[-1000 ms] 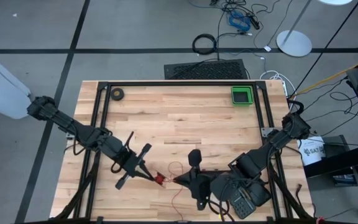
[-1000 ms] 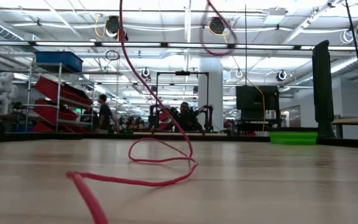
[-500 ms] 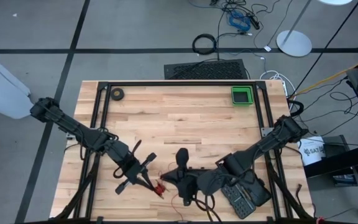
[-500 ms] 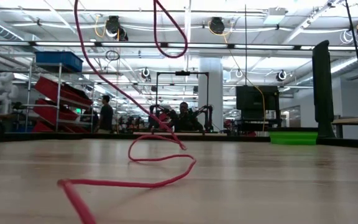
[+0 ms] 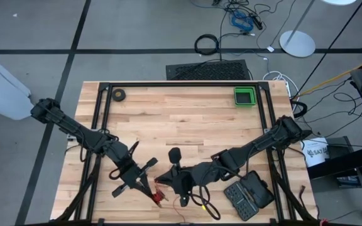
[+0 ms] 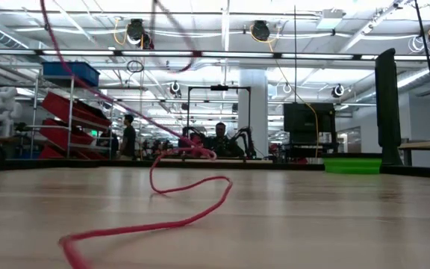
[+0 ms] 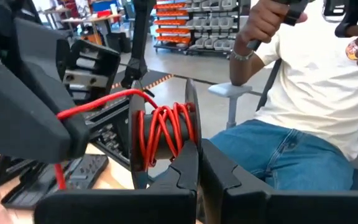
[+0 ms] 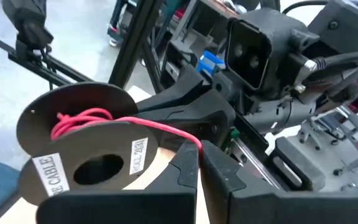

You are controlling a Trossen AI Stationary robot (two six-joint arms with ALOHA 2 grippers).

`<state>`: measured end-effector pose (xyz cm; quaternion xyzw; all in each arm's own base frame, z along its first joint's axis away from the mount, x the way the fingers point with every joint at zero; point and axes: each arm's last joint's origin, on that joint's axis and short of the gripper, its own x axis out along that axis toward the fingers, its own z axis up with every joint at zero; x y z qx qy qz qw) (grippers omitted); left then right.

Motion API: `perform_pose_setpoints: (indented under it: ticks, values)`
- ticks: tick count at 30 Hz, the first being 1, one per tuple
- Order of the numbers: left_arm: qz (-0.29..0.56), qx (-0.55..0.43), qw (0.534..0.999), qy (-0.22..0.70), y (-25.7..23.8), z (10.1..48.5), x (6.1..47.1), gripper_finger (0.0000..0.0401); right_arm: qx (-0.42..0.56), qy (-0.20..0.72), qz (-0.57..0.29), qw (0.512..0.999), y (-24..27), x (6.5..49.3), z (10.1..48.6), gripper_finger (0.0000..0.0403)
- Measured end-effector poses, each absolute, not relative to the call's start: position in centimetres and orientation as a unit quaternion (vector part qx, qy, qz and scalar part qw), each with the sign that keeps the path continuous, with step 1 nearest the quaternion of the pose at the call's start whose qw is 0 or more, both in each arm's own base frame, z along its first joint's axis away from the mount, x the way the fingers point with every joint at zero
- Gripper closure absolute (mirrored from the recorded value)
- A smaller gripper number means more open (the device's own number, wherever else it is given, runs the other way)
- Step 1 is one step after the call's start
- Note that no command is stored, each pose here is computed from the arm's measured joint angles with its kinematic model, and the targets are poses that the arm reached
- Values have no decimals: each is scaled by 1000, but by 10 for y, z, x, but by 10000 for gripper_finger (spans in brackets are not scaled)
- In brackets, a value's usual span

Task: Coil cords
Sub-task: Coil the red wire on the black spool

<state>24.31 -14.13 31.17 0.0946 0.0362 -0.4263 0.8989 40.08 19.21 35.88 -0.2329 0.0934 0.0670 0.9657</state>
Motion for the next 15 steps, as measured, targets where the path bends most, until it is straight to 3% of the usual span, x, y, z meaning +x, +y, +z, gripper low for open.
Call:
perform_pose_setpoints:
  ticks: [15]
  values:
    - [-434,136,891,-8,-146,316,241,400,-168,104,89,976,178,414,350,403]
